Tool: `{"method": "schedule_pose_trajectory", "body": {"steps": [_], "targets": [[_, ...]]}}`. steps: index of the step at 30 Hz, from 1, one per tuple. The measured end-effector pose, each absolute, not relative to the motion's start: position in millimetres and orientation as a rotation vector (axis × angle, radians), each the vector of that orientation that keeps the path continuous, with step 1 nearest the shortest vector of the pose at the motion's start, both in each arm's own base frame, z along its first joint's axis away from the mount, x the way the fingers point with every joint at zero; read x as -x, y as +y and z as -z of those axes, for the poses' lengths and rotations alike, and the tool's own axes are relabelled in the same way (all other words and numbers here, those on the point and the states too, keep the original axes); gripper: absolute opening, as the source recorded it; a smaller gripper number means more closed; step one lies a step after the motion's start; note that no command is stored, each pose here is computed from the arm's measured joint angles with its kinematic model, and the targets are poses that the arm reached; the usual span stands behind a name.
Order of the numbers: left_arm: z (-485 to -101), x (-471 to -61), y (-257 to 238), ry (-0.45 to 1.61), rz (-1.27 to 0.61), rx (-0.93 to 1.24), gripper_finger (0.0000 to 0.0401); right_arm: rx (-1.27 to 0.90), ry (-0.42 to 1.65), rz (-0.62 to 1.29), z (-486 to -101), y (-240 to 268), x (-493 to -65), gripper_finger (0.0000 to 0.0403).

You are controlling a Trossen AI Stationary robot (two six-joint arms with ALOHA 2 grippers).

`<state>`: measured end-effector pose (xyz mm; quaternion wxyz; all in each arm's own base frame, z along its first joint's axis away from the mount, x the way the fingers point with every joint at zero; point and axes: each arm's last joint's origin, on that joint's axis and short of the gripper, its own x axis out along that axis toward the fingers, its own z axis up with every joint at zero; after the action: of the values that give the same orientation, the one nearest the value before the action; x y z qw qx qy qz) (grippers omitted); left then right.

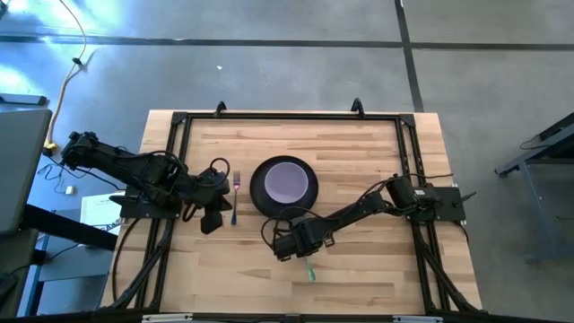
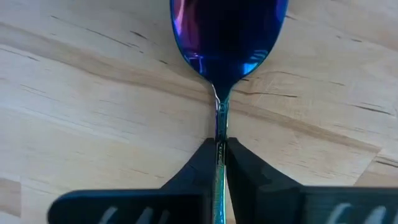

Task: Set table place
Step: Put the dark purple spoon on top of the bowl

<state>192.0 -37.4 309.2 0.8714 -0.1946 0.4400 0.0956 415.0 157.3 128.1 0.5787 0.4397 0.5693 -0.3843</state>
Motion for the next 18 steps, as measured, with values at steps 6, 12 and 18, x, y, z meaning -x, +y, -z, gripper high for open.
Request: {"method": "schedule_pose_trajectory", "body": {"steps": [6,12,18], "targets": [[-309.2,-192.0,-37.4,0.920,-0.200,0.407,0.0008,-0.989,1.347,0.869,-132.2,159.1,-416.2,0.0004],[-309.2,-192.0,-37.4,0.921,-0.200,0.407,0.0008,-0.893,1.365,0.854,-150.9,160.4,-421.1,0.0002],[-309.2,-191.9,-37.4,0.921,-0.195,0.399,0.0008,-0.850,1.376,0.807,-179.0,161.1,-424.4,0.0001]]}}
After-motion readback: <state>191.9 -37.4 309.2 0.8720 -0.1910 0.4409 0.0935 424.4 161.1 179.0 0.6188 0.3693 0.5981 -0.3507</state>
